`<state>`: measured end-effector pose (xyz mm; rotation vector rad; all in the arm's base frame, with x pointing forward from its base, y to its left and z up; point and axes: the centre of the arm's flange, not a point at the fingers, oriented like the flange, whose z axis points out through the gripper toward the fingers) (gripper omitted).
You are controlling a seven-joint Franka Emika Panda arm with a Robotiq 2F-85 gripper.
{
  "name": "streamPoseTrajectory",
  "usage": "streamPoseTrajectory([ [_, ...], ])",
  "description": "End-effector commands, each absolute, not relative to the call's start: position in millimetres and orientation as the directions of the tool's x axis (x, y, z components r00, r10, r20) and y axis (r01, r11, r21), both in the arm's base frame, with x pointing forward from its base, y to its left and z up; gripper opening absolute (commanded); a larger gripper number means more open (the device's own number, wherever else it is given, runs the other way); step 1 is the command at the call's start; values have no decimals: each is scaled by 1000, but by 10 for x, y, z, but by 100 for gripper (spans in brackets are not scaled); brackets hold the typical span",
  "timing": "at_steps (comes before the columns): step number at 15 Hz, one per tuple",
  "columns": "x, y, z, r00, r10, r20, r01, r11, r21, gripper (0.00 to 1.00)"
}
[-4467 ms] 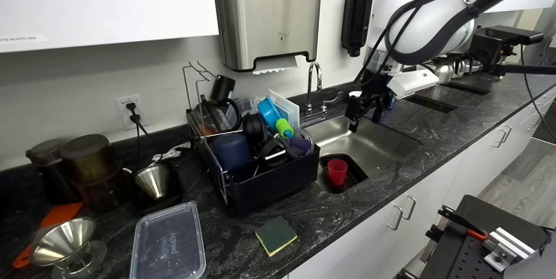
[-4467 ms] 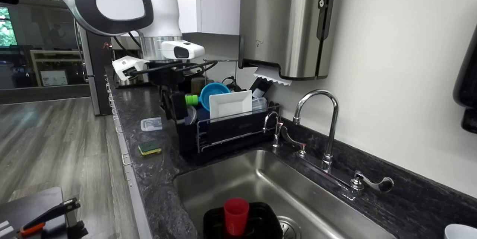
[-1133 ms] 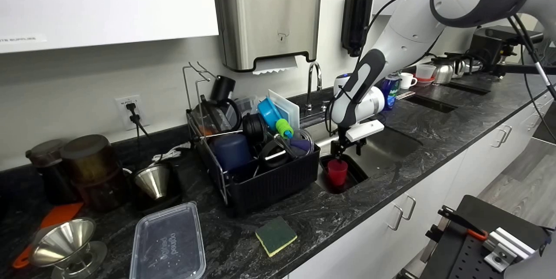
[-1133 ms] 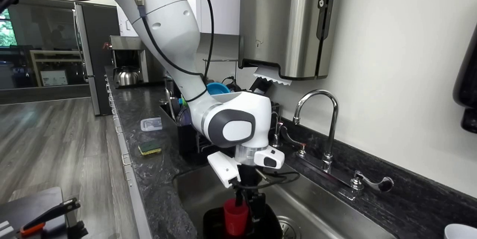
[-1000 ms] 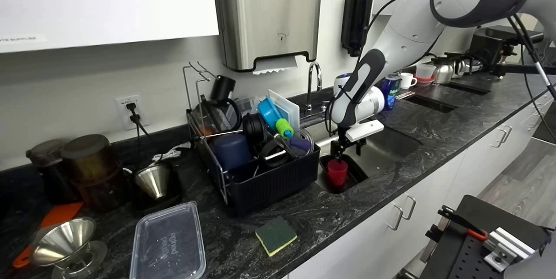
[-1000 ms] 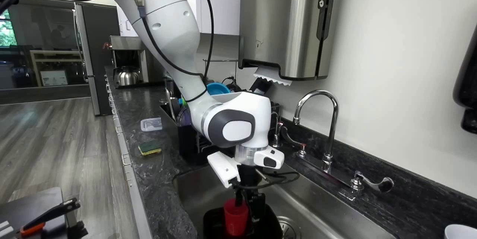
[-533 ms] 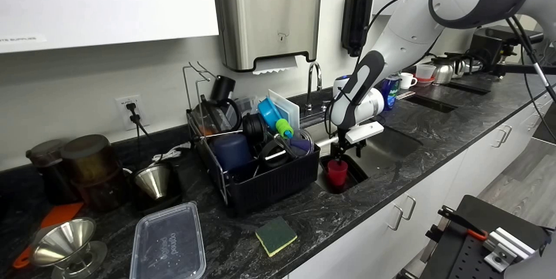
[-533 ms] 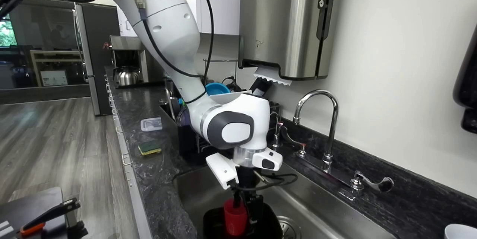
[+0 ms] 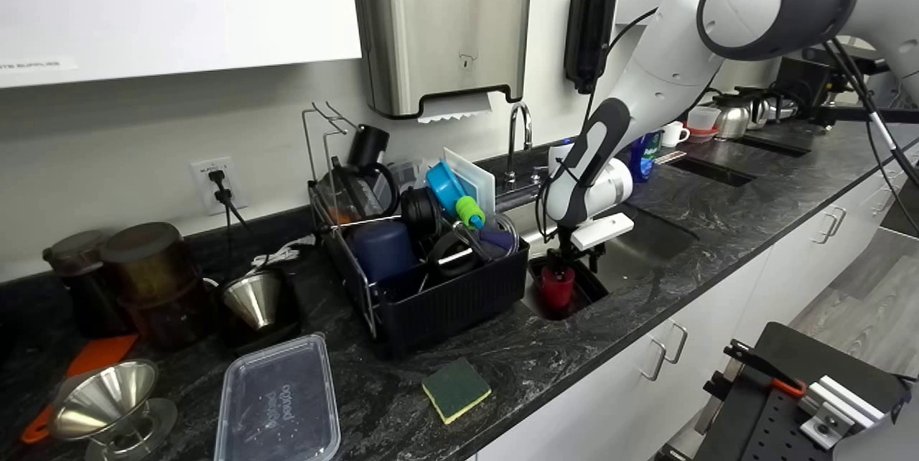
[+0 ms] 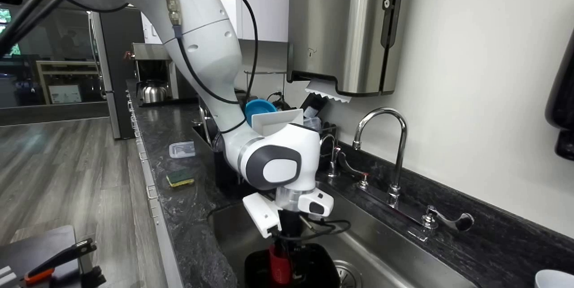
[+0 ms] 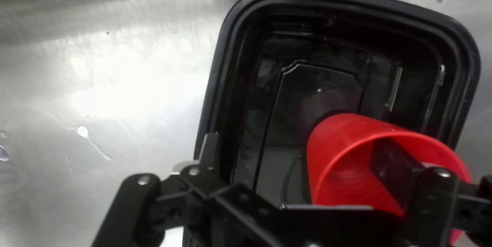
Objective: Put the pink cup on the dish drainer
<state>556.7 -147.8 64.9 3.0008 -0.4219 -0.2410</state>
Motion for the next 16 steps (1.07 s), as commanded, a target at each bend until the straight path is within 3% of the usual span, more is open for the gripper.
streamPoseTrajectory([
  [1, 5619, -1511, 632, 956, -266, -126, -253, -961, 112, 100],
  [11, 5662, -1542, 578, 960, -253, -116, -241, -965, 104, 100],
  [12, 5658, -1548, 557, 961, -253, -111, -243, -965, 103, 79],
  [16, 5641, -1552, 522, 966, -241, -94, -231, -968, 101, 53],
])
